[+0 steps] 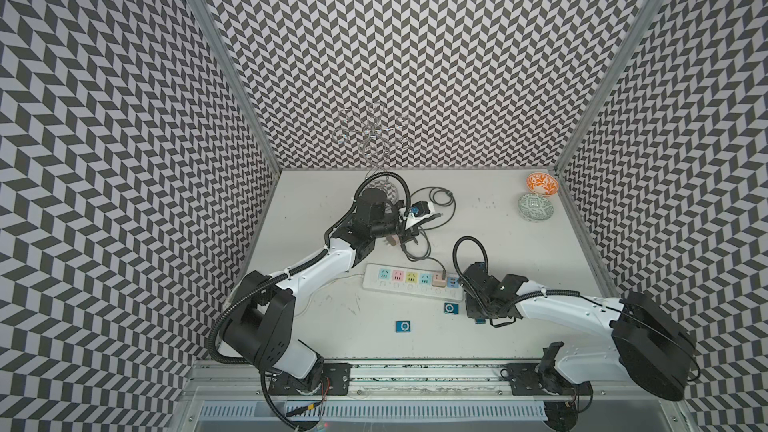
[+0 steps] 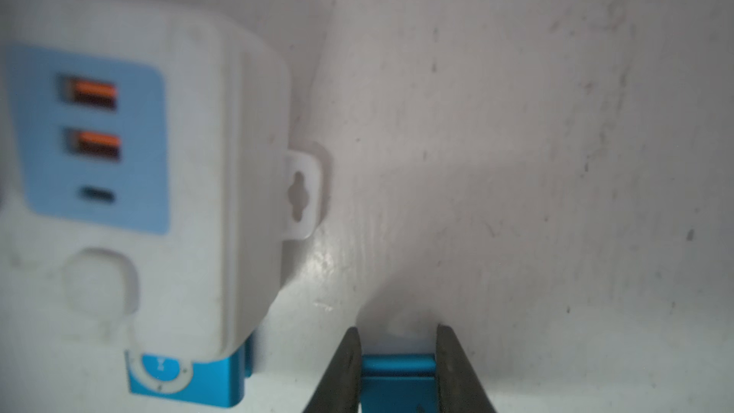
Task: Charge mp3
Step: Adjust the mp3 player at the center of the board.
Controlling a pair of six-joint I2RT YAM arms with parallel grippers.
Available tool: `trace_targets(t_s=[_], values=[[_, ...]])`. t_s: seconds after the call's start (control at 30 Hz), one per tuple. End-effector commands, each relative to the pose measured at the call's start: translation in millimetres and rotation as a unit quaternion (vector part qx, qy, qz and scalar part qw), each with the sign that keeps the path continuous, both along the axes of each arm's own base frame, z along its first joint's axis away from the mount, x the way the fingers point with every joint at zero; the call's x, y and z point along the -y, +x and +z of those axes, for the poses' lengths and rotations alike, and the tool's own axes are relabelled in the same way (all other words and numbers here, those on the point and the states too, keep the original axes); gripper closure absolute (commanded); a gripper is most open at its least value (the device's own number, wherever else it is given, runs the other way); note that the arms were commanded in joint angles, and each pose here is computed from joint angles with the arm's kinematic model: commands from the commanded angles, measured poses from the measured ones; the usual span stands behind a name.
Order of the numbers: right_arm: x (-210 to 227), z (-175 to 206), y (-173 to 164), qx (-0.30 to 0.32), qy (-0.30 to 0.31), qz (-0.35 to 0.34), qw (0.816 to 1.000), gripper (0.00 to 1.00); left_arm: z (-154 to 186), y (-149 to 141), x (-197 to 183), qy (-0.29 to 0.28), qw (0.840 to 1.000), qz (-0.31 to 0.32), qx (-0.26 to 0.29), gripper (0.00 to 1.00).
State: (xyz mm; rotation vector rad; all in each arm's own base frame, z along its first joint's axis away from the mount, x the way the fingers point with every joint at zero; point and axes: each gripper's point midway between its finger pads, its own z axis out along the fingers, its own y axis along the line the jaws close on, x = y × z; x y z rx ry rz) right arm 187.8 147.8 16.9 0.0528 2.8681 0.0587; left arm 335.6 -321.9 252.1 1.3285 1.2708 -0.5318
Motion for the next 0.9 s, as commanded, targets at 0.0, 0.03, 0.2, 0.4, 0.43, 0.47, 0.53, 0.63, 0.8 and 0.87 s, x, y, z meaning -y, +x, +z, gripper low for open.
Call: trace_targets(t_s=[0.0,0.03,0.2,0.4,0.43,0.47,0.53,0.63,0.8,0.87], values=[[5,11,12,0.005,0.010,-0.001,1.000,0.73,10,3,1,-0.004,1.000,0.001,0.015,1.00],[7,13,15,0.006,0.007,0.001,1.000,0.73,10,3,0,-0.004,1.000,0.002,0.016,1.00],[6,14,18,-0.007,0.003,0.027,1.000,0.66,9,4,-2,-0.003,1.000,0.005,0.015,1.00],[14,2,20,-0.026,-0.004,0.015,1.000,0.54,9,4,-2,-0.003,1.000,0.006,0.015,1.00],[16,2,21,-0.026,-0.005,0.012,1.000,0.53,9,4,-2,-0.003,1.000,0.005,0.015,1.00],[17,3,24,-0.027,-0.005,0.018,0.999,0.51,10,4,-3,-0.005,1.000,0.005,0.017,1.00],[17,6,28,-0.031,-0.012,0.035,0.999,0.51,10,3,-3,-0.005,1.000,0.003,0.016,1.00],[13,15,37,-0.041,-0.030,0.074,0.996,0.50,11,3,-3,-0.005,1.000,0.003,0.018,1.00],[3,19,42,-0.060,-0.009,0.120,0.991,0.51,12,2,-3,-0.005,1.000,0.003,0.021,1.00],[10,14,37,-0.083,-0.017,0.118,0.989,0.53,12,1,-4,-0.004,1.000,0.003,0.021,1.00]])
